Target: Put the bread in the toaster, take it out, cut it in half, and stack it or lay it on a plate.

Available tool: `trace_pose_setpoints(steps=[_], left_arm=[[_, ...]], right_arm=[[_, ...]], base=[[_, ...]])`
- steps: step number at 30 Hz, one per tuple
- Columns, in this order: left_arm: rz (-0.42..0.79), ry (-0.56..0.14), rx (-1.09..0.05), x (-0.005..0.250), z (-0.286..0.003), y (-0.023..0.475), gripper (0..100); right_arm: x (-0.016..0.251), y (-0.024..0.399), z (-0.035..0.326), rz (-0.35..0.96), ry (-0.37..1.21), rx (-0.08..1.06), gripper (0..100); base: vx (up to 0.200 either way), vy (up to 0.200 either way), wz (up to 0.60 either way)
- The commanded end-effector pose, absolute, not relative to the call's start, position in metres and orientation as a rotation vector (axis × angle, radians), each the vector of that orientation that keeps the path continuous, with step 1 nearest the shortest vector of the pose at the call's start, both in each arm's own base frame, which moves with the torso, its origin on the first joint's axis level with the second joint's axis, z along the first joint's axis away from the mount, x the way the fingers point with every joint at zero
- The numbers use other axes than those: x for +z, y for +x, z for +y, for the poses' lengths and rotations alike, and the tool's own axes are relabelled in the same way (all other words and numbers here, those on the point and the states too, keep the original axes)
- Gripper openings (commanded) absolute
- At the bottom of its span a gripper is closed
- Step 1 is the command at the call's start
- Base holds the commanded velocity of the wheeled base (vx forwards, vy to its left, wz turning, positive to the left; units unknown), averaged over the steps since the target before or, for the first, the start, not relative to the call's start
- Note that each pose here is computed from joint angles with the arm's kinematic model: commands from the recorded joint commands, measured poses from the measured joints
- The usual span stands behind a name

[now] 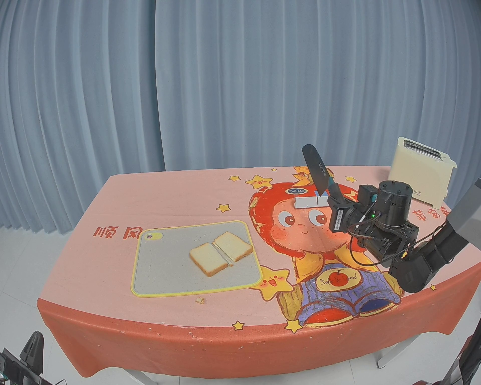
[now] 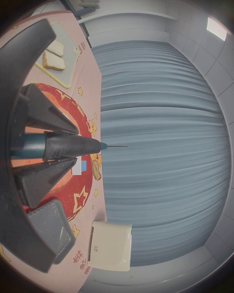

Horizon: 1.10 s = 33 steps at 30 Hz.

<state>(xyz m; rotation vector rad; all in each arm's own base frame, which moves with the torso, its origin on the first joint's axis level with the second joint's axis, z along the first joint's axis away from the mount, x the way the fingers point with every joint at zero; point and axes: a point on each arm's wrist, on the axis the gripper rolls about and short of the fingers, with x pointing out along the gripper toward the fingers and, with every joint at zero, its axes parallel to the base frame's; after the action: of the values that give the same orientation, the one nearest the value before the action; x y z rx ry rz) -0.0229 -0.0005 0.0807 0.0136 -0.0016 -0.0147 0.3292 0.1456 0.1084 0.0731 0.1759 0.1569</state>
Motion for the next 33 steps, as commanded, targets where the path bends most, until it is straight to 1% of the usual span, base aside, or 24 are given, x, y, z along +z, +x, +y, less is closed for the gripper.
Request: trace_pose_setpoints(steps=[1,6,8,12,20,33], left_arm=[[0.0,0.014,-0.014,0.075,0.0,-0.023,0],[0.0,0.014,-0.014,0.075,0.0,-0.023,0],[0.0,0.014,-0.014,0.075,0.0,-0.023,0],[0.0,0.014,-0.014,0.075,0.0,-0.023,0],[0.0,0.014,-0.014,0.075,0.0,-0.023,0],[0.0,0.014,-0.014,0.075,0.0,-0.023,0]], right_arm=[[0.103,0.333,0.145,0.187,0.069,0.15,0],[0.1,0.337,0.141,0.195,0.079,0.142,0],[0.1,0.337,0.141,0.205,0.103,0.158,0],[0.098,0.34,0.133,0.214,0.104,0.151,0],[0.09,0.34,0.13,0.239,0.094,0.144,0],[0.085,0.327,0.126,0.28,0.078,0.146,0]], base=[[0.0,0.0,0.0],[0.0,0.0,0.0],[0.0,0.0,0.0],[0.0,0.0,0.0],[0.0,0.0,0.0],[0.0,0.0,0.0]])
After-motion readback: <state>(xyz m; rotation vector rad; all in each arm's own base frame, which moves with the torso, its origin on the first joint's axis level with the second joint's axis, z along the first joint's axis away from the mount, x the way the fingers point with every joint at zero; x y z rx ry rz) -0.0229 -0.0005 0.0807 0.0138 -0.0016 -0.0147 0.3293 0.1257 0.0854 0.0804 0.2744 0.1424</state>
